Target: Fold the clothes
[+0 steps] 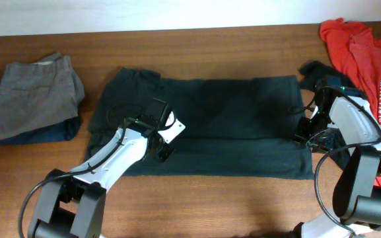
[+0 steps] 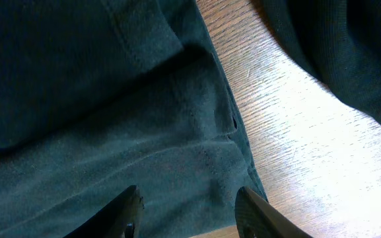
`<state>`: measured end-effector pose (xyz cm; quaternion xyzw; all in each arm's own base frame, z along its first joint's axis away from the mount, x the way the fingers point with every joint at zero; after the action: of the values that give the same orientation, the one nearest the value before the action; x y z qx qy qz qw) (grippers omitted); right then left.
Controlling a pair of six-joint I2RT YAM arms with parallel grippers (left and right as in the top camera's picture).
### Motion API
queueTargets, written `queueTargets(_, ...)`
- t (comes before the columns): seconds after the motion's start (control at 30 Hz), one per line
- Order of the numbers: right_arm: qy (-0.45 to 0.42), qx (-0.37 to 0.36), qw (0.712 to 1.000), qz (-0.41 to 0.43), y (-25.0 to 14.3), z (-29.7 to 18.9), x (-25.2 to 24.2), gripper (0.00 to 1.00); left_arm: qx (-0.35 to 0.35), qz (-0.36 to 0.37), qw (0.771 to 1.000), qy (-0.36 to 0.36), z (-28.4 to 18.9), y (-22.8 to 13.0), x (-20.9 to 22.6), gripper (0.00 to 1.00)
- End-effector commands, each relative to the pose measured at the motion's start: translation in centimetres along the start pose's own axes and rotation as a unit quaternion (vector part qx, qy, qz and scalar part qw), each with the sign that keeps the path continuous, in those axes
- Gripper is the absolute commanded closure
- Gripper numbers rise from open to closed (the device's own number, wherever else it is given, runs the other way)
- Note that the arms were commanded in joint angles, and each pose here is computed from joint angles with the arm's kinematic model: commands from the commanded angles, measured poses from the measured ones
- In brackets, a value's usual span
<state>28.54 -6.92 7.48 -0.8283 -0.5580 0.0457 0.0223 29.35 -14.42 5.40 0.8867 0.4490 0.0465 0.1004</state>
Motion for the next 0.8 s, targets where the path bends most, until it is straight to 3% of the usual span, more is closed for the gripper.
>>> queueTargets(0.0,0.005,-0.019,1.0,0.003,0.4,-1.2,0.2,0.5,0.022,0.007,1.0,0.006,1.2,-0.7,0.1,0.57)
queueTargets(0.1,0.005,-0.018,1.0,0.003,0.4,-1.1,0.2,0.5,0.037,0.006,0.999,-0.004,2.1,-1.1,-0.1,0.6)
queueTargets(0.23,0.005,-0.017,1.0,0.003,0.3,-1.1,0.2,0.5,0.03,-0.005,1.0,-0.007,2.3,-0.7,-0.2,0.85)
queueTargets(0.47,0.005,-0.017,1.0,0.003,0.3,-1.1,0.2,0.5,-0.005,-0.003,1.0,0.014,0.7,1.6,0.6,0.88)
queueTargets(0.77,0.003,-0.023,1.0,0.003,0.6,-1.2,0.1,0.5,-0.002,-0.016,0.998,0.057,0.5,1.6,1.8,0.88)
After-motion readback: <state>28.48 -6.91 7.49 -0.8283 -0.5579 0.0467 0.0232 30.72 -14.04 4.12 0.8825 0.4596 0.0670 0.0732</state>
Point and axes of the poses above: each gripper's point midway between its finger pads, its own z axis out along the fingers, its own x axis along the line the jaws close on, y = z × x, the point moved 3 cm from there along -z, back along the fingers, and after that the axes turned 7 degrees about -z, right-handed, at the moved point
